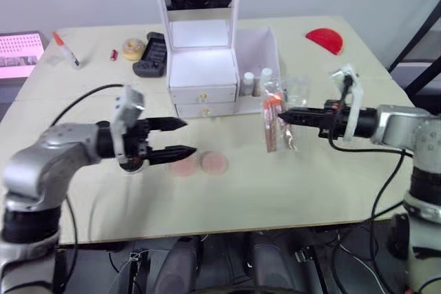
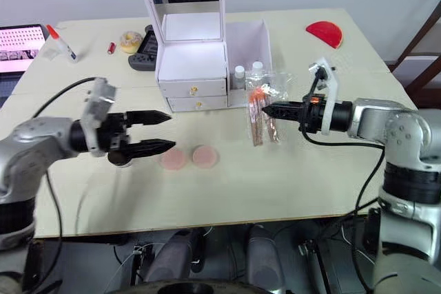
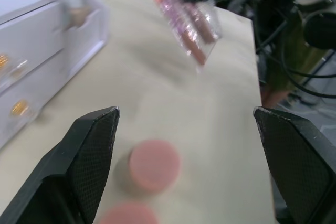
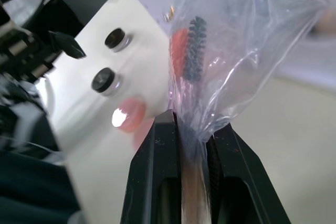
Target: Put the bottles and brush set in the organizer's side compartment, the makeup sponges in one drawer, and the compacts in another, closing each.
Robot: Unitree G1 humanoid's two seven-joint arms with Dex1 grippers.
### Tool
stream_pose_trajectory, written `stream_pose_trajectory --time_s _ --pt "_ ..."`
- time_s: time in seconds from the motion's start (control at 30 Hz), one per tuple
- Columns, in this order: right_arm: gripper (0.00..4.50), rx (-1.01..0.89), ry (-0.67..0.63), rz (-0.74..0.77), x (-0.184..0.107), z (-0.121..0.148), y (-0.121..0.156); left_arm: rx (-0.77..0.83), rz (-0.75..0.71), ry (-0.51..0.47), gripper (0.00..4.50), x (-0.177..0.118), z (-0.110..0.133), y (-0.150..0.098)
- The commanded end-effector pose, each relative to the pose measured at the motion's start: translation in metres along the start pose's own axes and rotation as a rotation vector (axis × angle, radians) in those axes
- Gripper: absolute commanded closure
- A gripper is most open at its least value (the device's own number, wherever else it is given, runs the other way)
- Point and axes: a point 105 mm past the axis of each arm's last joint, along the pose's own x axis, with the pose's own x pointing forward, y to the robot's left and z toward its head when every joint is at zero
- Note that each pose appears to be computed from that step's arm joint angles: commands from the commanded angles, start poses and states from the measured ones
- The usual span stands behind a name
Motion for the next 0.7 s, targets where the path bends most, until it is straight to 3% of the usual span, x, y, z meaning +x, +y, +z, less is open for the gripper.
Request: stream_pose_trajectory --time_s 0.03,0.17,0.33,0.53,0.7 --pt "4.46 -0.166 -0.141 0.005 -0.02 0.023 0.01 0.024 0.043 -0.023 0.09 -0.021 0.01 -0.008" --pt "4.46 -0.22 -0.153 0.009 -0.036 0.018 0.015 0.029 0.084 -0.022 0.09 -0.035 0.015 -0.011" --pt "4.46 -0.248 -0.199 0.037 -0.033 0.028 0.021 0.057 0.101 -0.029 0.09 -0.035 0.022 -0.012" --pt "4.46 -0.276 -0.301 -0.085 -0.008 0.068 -0.004 0.124 0.157 -0.081 0.09 -0.026 0.037 -0.007" --pt "4.46 -0.312 -0.387 -0.245 0.028 0.102 -0.032 0.181 0.331 -0.193 0.09 -0.009 0.056 0.007"
